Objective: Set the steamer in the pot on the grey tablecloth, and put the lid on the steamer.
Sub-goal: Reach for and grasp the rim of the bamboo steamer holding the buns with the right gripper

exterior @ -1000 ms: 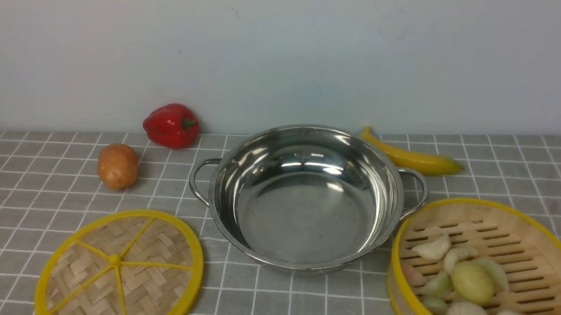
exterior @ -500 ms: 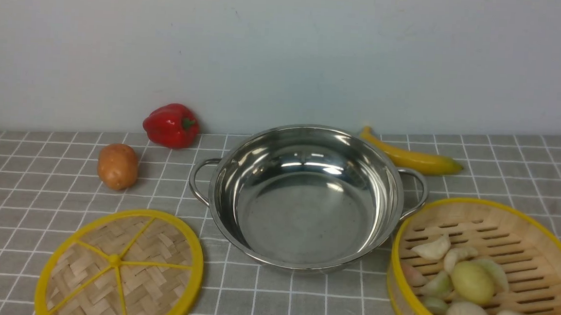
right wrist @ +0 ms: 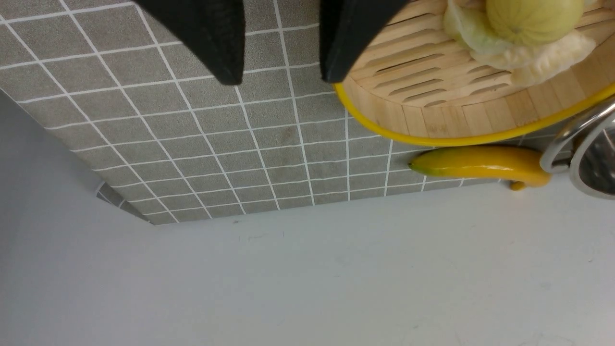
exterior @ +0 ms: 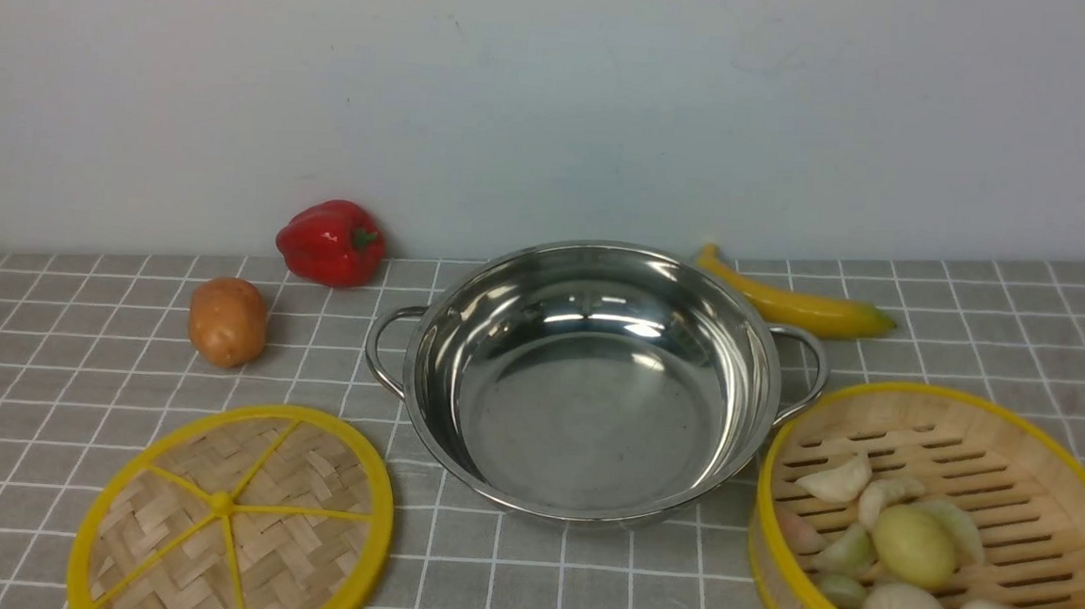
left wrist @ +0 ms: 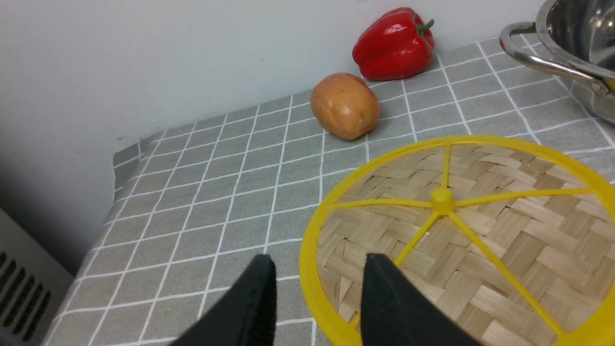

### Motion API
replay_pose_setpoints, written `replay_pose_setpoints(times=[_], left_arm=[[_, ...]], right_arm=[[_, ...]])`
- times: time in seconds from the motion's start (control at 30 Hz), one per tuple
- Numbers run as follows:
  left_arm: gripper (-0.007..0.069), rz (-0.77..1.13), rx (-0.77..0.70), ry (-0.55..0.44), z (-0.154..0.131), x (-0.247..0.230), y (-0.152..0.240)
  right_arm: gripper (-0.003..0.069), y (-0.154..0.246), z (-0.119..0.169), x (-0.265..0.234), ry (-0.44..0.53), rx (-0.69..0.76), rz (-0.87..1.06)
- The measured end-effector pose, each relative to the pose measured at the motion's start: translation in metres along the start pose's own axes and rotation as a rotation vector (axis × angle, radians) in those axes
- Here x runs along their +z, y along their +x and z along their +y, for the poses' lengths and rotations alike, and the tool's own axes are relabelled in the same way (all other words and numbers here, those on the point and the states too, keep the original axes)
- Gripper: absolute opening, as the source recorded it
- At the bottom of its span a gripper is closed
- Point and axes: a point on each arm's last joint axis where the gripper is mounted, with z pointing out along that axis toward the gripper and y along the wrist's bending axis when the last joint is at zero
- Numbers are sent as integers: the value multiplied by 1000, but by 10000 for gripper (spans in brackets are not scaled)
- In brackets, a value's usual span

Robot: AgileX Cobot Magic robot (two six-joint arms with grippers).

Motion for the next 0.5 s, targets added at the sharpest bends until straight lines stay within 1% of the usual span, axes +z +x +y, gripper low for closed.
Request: replay_pose_setpoints(times=[0.07,0.13,0.17,0.23,0.27,0.3,0.33,0.37,0.4,0.43,0.5], left_arm=[[243,0,4,-2,0,0,0],[243,-1,-54,13,-1,0,0],[243,-4,-154,38,-3,0,-1],[243,-5,-304,73,-6,0,-1],[243,-6,-407,100,-9,0,-2],[243,-6,-414,100,-9,0,-2],[243,-4,-601,150,-13,-1,-4],[243,-2,-652,163,-14,-1,-5],[243,6,-829,210,-17,-2,-7],[243,11,-997,261,-20,-3,-10],[243,15,-1133,305,-22,-4,-13]], right_arm=[[243,0,0,0,0,0,0],[243,0,1,0,-13,72,3],[243,0,3,0,-31,169,6],[243,0,6,0,-60,344,13],[243,0,6,0,-70,402,16],[243,0,7,0,-77,442,18],[243,0,9,0,-100,581,26],[243,-1,10,-1,-106,613,27],[243,-1,12,-1,-131,746,35],[243,-2,13,-1,-146,829,41],[243,-3,15,-1,-165,921,46]])
